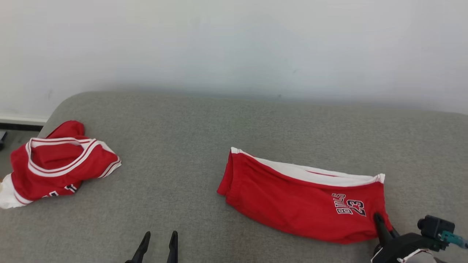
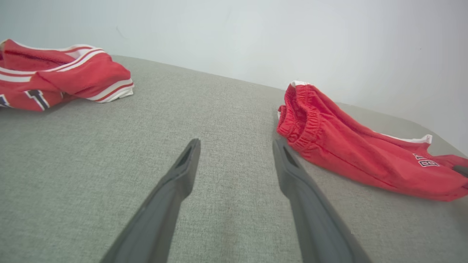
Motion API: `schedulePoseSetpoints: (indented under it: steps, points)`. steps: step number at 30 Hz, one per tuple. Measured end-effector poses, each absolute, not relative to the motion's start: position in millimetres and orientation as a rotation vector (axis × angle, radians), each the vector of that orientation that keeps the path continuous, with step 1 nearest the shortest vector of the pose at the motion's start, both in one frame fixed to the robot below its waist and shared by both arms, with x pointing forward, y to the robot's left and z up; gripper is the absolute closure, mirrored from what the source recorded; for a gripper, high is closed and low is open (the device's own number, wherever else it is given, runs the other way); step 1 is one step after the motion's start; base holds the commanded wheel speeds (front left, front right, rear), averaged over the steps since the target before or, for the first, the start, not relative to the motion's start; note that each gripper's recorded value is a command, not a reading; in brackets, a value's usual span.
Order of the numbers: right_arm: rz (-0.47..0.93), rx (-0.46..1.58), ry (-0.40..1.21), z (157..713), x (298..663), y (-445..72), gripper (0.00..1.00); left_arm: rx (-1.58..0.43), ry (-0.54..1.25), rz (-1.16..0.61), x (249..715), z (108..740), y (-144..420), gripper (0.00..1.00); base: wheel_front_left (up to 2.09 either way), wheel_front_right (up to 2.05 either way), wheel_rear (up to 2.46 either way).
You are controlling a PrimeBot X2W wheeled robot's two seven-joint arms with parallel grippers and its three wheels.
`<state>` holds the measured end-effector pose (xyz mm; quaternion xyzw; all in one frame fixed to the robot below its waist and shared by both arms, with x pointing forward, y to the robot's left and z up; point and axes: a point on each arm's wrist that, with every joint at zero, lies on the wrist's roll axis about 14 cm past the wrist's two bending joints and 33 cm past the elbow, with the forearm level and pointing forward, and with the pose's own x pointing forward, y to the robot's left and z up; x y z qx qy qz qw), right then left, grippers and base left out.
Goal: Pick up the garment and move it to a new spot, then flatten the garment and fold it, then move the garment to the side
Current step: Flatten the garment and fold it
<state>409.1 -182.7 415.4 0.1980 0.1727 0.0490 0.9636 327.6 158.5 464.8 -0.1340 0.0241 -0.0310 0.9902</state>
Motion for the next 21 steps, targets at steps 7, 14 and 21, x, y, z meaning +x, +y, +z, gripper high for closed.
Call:
schedulePoseSetpoints:
  steps: [7,14,21]
  points:
    - [0.069,0.377,0.333,411.5,388.1,-199.6,0.00,-0.265,0.054,-0.087,329.2,463.8,151.6,0.00,0.00,0.00,0.00]
    - [0.065,0.314,0.239,434.6,397.5,-210.2,0.00,-0.260,0.050,-0.086,330.4,464.7,152.5,0.00,0.00,0.00,0.00]
    - [0.044,0.239,0.079,469.2,390.8,-218.9,0.00,-0.229,0.029,-0.073,330.6,470.8,157.9,0.00,0.00,0.00,0.00]
